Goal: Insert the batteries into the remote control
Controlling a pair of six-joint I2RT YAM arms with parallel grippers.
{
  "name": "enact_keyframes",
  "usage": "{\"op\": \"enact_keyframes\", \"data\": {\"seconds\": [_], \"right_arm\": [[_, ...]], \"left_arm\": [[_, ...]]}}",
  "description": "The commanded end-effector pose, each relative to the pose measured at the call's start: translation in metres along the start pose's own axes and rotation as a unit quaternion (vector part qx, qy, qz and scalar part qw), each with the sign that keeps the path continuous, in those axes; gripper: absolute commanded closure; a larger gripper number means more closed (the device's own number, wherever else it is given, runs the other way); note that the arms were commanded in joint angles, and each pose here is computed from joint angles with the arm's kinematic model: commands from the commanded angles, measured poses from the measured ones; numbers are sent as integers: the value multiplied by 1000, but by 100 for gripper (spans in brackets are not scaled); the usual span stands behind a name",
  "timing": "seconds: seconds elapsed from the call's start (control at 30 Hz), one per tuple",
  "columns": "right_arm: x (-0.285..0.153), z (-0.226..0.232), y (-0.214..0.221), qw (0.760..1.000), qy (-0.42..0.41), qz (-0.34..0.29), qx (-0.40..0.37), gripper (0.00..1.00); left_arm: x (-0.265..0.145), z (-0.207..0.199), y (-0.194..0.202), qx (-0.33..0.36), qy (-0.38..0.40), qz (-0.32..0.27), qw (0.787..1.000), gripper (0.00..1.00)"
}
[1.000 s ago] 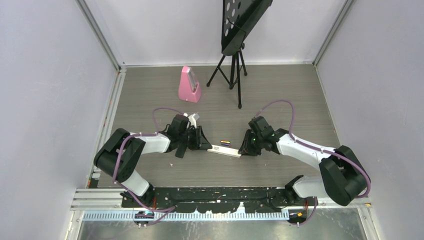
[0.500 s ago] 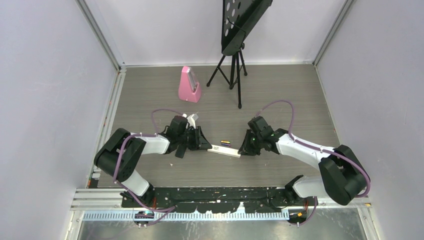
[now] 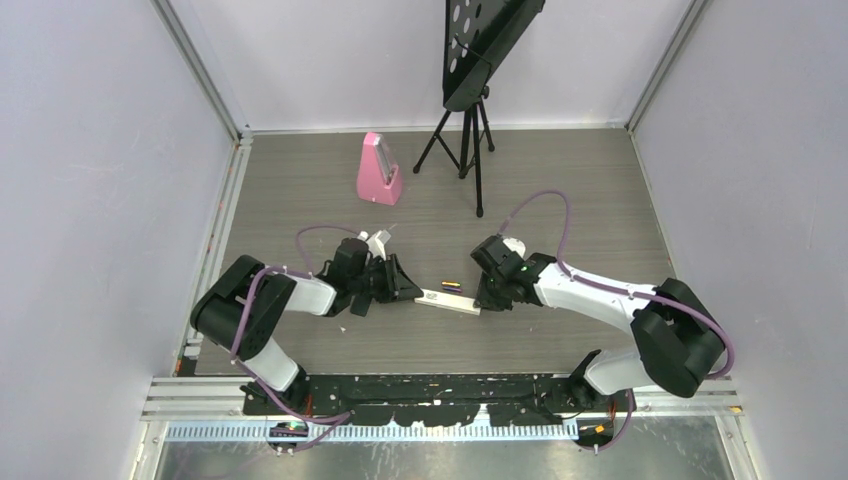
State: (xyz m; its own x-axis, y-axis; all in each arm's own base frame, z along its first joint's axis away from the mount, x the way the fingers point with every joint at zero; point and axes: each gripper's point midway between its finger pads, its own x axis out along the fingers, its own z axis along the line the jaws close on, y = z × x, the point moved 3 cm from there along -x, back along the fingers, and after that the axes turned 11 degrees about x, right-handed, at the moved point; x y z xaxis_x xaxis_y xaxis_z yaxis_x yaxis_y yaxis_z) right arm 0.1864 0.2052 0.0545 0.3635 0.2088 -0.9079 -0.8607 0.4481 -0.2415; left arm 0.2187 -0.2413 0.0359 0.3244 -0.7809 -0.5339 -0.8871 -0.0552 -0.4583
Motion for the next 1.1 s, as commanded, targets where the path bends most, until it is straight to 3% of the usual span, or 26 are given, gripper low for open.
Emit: {"op": "enact_keyframes", "data": {"seconds": [0.0, 0.13, 0.2, 0.37, 0.5, 0.67, 0.87, 1.07], "right_arm": [[35, 11, 20, 1000, -12, -3, -14, 87], [7, 14, -1, 997, -21, -53, -46, 77], [-9, 14, -13, 994, -18, -81, -66, 72], [-40, 19, -31, 984, -24, -111, -136, 51], [-47, 35, -26, 969, -77, -87, -218, 40], [-41, 60, -11, 940, -131, -50, -311, 37], [-19, 70, -5, 914, -116, -29, -389, 36], [-4, 59, 8, 885, -65, 5, -461, 33]], "left_arm": [[-3, 45, 60, -40, -117, 83, 989, 100], [-7, 38, 40, -18, -137, 74, 988, 100], [-10, 31, 24, 2, -146, 66, 987, 95], [-20, 19, -6, 50, -175, 54, 982, 68], [-26, 14, -23, 71, -191, 40, 978, 50], [-40, 6, -42, 88, -212, 9, 973, 33], [-75, -3, -62, 108, -241, -42, 964, 17], [-117, -4, -76, 102, -270, -96, 953, 12]]}}
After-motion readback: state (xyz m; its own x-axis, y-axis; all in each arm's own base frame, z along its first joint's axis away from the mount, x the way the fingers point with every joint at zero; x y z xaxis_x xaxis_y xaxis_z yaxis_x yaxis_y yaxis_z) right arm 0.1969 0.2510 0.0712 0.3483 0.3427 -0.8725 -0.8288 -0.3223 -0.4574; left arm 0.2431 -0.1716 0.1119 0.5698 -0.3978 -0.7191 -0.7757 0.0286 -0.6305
